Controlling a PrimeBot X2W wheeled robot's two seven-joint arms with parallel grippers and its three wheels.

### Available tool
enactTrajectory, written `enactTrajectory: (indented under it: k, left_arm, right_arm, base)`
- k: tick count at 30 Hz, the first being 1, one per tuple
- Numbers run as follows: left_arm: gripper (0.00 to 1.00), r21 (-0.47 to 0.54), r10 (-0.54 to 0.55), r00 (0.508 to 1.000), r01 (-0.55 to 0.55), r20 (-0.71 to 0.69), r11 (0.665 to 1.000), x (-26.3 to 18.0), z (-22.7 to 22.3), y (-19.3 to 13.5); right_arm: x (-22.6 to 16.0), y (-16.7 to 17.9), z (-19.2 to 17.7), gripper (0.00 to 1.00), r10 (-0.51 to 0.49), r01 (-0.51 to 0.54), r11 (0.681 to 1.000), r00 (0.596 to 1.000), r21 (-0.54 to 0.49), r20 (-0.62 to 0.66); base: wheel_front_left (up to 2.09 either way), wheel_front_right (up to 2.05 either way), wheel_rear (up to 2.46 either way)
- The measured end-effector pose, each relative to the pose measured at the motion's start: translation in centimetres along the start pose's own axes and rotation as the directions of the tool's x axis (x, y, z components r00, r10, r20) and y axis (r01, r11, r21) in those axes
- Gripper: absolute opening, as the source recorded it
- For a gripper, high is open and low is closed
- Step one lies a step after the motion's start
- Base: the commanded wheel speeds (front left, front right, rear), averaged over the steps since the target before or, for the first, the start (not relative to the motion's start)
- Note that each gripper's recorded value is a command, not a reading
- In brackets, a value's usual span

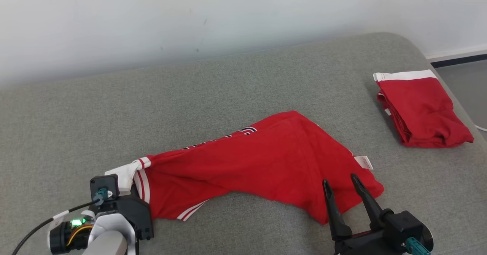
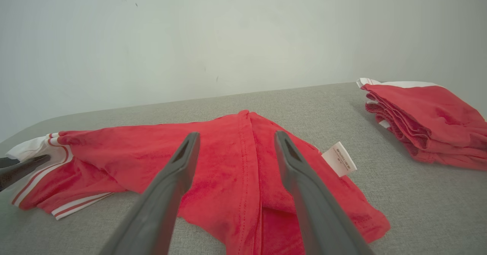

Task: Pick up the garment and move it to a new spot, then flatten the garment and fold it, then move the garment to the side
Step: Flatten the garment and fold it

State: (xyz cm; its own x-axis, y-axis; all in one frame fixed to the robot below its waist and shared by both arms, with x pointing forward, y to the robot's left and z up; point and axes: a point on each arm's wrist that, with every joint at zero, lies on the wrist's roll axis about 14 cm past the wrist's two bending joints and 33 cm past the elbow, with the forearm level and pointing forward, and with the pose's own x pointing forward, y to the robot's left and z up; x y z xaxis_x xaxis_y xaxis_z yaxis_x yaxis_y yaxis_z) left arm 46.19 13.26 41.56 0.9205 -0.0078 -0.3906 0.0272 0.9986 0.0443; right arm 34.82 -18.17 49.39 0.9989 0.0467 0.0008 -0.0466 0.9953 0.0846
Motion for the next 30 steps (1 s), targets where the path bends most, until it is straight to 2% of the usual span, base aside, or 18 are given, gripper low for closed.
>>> enactTrajectory:
  k: [13,20,30]
  left_arm:
    - [1.0,-0.006,0.021,1.0,-0.021,0.015,1.0,0.0,-0.3,2.2]
    - [1.0,-0.032,0.071,0.996,-0.069,0.061,0.997,-0.1,1.0,4.3]
    - [1.0,-0.058,-0.027,0.999,0.029,0.041,0.998,-0.5,0.6,1.5]
  right_arm:
    - [0.1,0.6,0.3,1.0,0.019,-0.019,1.0,1.0,0.004,0.01]
    - [-0.2,0.7,0.5,1.0,0.022,-0.022,1.0,1.0,0.002,0.014]
    - [-0.4,0.9,0.7,1.0,0.027,-0.027,1.0,0.999,-0.002,0.019]
  base:
    - [0.0,0.0,0.0]
    - [0.0,0.0,0.0]
    - [0.0,0.0,0.0]
